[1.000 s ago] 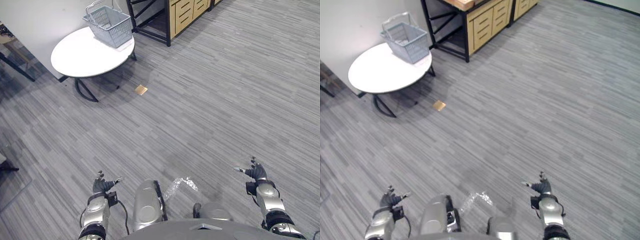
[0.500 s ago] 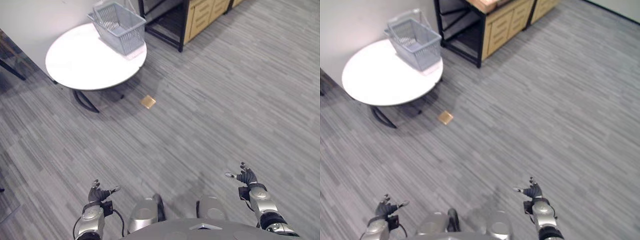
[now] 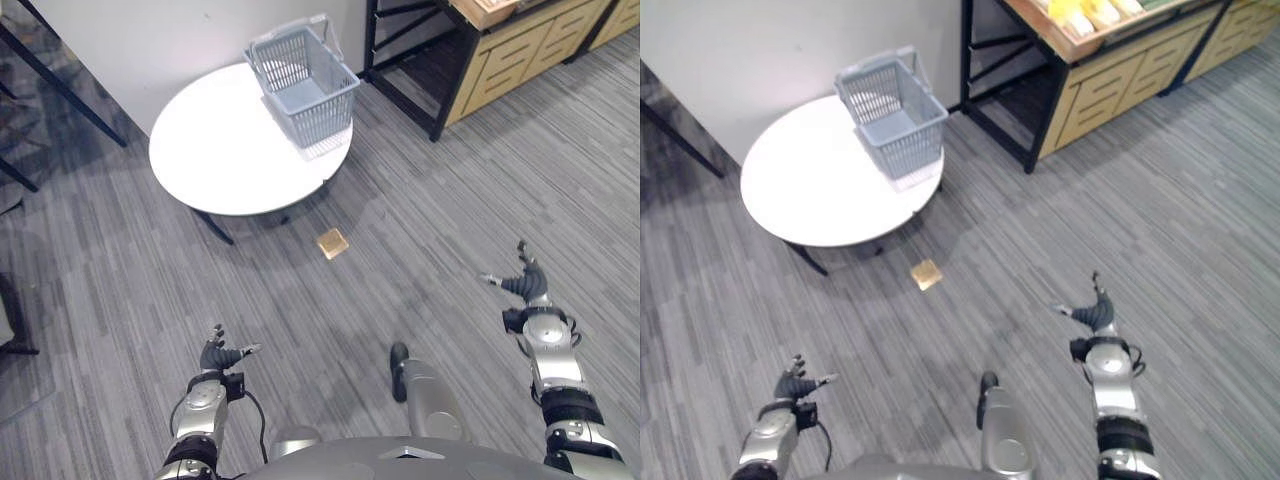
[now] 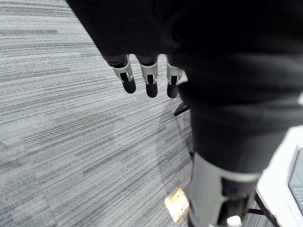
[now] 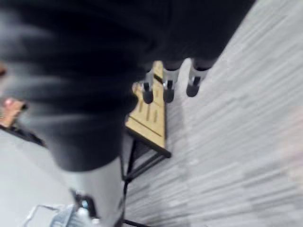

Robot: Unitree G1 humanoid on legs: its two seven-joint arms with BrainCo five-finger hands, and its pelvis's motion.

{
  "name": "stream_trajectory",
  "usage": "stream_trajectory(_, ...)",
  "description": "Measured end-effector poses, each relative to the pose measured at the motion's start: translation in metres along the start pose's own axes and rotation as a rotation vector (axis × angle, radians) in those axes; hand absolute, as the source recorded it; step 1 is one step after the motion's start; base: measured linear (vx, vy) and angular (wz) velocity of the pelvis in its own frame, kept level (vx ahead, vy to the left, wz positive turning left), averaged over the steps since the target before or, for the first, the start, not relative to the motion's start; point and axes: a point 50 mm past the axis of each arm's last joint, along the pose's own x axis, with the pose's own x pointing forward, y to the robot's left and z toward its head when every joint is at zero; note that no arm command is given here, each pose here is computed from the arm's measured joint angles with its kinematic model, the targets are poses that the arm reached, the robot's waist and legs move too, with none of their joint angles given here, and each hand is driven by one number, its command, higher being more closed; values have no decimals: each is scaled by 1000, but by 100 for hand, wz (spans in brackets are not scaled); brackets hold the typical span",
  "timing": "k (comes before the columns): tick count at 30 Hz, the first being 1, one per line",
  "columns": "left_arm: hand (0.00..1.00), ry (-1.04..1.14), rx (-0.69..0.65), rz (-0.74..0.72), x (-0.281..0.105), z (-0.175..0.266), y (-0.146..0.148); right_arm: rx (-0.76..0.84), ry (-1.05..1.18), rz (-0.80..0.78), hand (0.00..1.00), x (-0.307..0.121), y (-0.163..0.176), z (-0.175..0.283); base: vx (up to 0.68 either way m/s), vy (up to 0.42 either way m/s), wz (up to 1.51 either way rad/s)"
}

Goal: Pick vegetable in the basket

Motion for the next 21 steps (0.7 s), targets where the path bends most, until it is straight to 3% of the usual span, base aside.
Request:
stream_trajectory(5, 0, 70, -31, 44, -11, -25, 11, -62, -212, -63, 0, 32, -12, 67, 455, 35, -6)
stream_trajectory(8, 0, 95, -48, 57, -15, -33, 12, -141, -252, -128, 0, 39, -34, 77, 542, 191, 54)
stream_trajectory(12, 0, 121, -58, 40, -18, -40, 4, -217, -343, -141, 0, 46, -36, 106, 502, 166, 52)
stream_trajectory(17, 0, 127, 38, 27, -16, -40, 11, -374, -483, -95, 0, 49, -20, 139, 368, -30, 65)
stream_trajectory(21, 0, 61, 90, -3, -6, -19, 5, -485, -465, -116, 0, 58, -42, 139, 238, -220, 89)
